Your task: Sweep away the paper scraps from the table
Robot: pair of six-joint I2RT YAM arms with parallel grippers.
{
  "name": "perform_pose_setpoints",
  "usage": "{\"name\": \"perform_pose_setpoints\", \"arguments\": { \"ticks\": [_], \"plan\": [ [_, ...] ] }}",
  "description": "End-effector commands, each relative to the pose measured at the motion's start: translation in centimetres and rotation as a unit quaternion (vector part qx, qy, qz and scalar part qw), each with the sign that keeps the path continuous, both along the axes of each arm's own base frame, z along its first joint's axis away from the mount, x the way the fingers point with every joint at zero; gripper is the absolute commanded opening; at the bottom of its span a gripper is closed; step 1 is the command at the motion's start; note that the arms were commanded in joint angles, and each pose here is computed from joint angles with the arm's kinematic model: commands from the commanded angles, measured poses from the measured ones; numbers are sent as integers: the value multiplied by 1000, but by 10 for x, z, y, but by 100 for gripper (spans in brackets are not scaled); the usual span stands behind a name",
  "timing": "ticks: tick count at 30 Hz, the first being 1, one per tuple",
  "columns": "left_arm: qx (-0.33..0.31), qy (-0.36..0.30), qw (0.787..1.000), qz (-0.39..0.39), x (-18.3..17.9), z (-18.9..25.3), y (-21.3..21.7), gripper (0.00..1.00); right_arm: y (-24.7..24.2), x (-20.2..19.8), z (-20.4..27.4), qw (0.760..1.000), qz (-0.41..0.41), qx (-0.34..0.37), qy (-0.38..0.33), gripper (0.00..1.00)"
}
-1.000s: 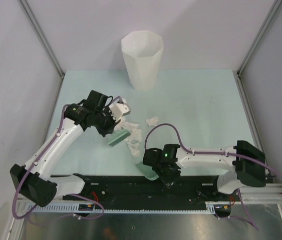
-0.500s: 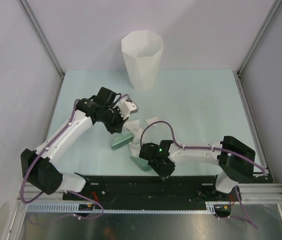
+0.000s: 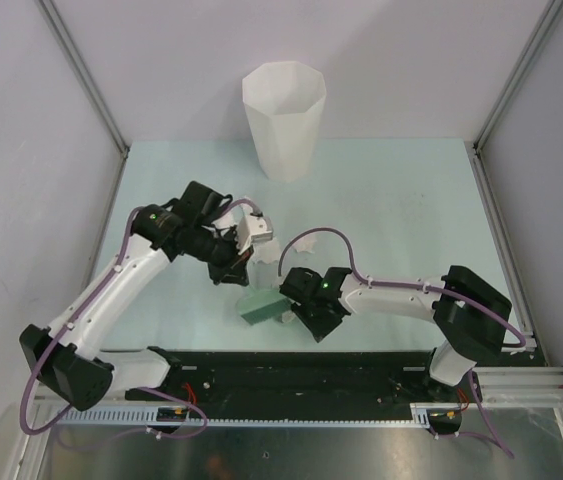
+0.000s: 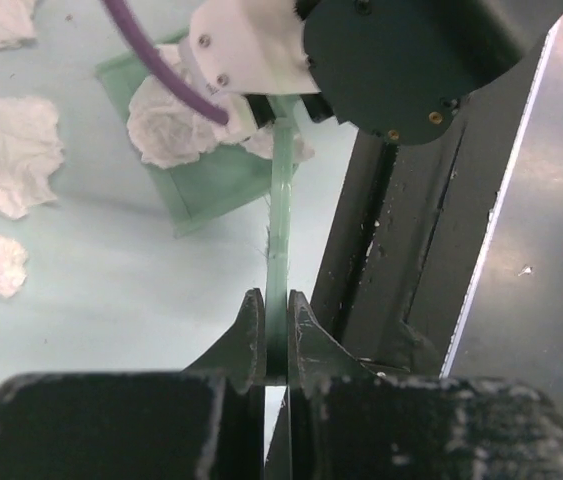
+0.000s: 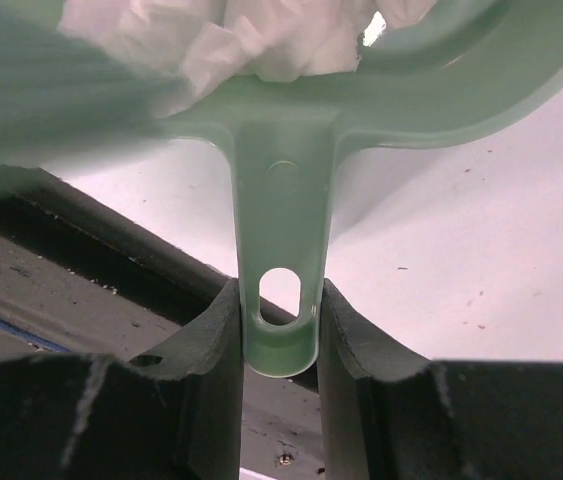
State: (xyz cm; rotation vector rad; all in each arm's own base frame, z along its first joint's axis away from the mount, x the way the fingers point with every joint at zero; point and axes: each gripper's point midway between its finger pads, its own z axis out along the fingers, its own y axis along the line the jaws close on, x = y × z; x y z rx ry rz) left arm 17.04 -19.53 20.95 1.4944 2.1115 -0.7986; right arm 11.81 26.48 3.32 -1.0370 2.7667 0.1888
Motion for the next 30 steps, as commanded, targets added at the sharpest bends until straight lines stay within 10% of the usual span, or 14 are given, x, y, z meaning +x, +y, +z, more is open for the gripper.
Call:
{"name": "perform_pose_setpoints", "arguments": {
  "ticks": [1, 18, 30],
  "plan": [
    [9, -47, 997, 66, 27, 23, 23, 0, -1, 2, 1, 1000, 11, -9, -20, 0],
    [87, -164, 951, 248, 97, 50, 115, 0, -8, 3, 66, 998, 21, 34, -46, 0],
    [74, -143, 955, 248, 96, 25, 118, 0, -35, 86, 166, 992, -38, 17, -119, 0]
  ]
}}
